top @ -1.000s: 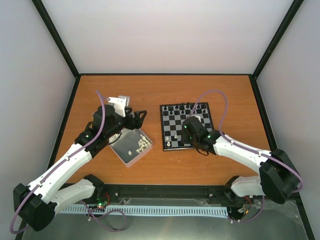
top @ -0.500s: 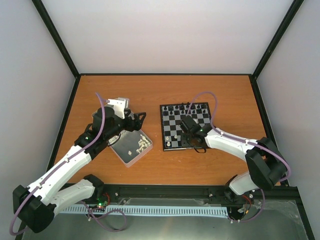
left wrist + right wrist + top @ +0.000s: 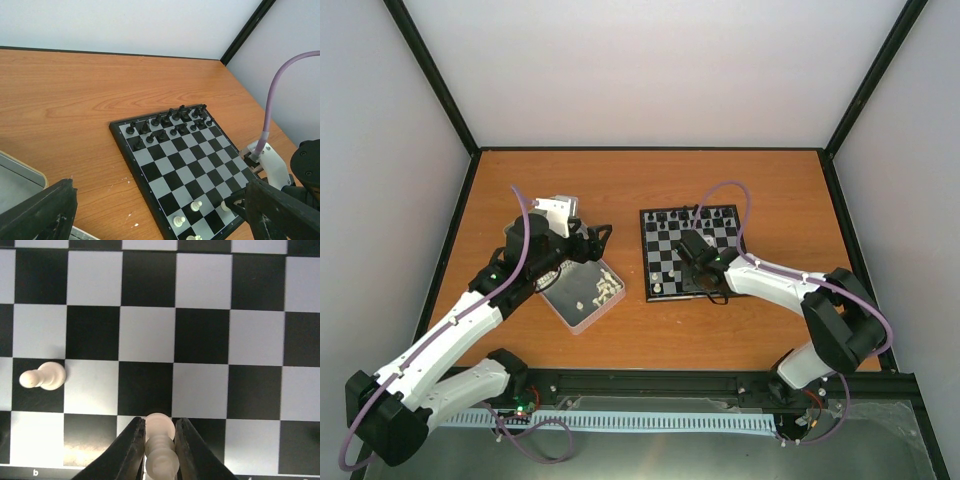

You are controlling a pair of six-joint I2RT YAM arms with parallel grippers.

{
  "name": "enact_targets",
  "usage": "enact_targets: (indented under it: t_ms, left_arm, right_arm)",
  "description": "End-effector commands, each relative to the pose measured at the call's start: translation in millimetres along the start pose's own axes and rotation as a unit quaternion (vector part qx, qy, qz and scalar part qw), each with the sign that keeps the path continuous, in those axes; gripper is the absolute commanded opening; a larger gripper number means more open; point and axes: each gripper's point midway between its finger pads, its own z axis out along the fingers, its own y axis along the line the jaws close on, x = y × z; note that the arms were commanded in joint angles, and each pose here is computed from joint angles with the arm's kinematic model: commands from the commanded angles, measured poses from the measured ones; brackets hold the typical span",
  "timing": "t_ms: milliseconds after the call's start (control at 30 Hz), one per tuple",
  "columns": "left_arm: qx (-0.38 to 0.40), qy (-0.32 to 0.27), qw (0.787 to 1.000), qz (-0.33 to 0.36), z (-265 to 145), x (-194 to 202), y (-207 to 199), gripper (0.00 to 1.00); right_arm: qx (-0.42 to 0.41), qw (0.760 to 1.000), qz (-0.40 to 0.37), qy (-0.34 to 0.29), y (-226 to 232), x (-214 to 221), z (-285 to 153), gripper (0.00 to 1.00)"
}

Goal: Set up the chess pieces on the board
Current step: Pick up the chess piece from the chessboard, then place the chess piece on the chessboard, then adjust the chess piece on the chessboard.

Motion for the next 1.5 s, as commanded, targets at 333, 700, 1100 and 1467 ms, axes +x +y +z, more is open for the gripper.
enact_targets:
  t_ms: [333,700,1100,1467]
  left_arm:
    - [-0.001,0.004,1.000,0.007,1.9,-0.9,0.8,0.93]
    - [-0.001,0.005,1.000,0.010,3.1,-1.2,0.6,0.93]
    - [-0.012,-0.012,1.000,0.008,-3.1,-8.4,3.1,0.93]
    - [-0.020,0.005,1.000,0.005,-4.7,1.1,7.3,0.93]
  right_arm:
    - [0.030,0.999,0.031,-0.022,-22.7,3.8,-13.8,0.18]
    - [0.044,0.998,0.039,-0.009,-26.3,11.4,-2.0,0.23]
    - [0.017,0.996,0.046,-0.069,-17.3,-28.8,-42.3,0.47]
    - [-0.048,0.998,-0.005,-0.037,36.5,-51.8,-7.1,0.19]
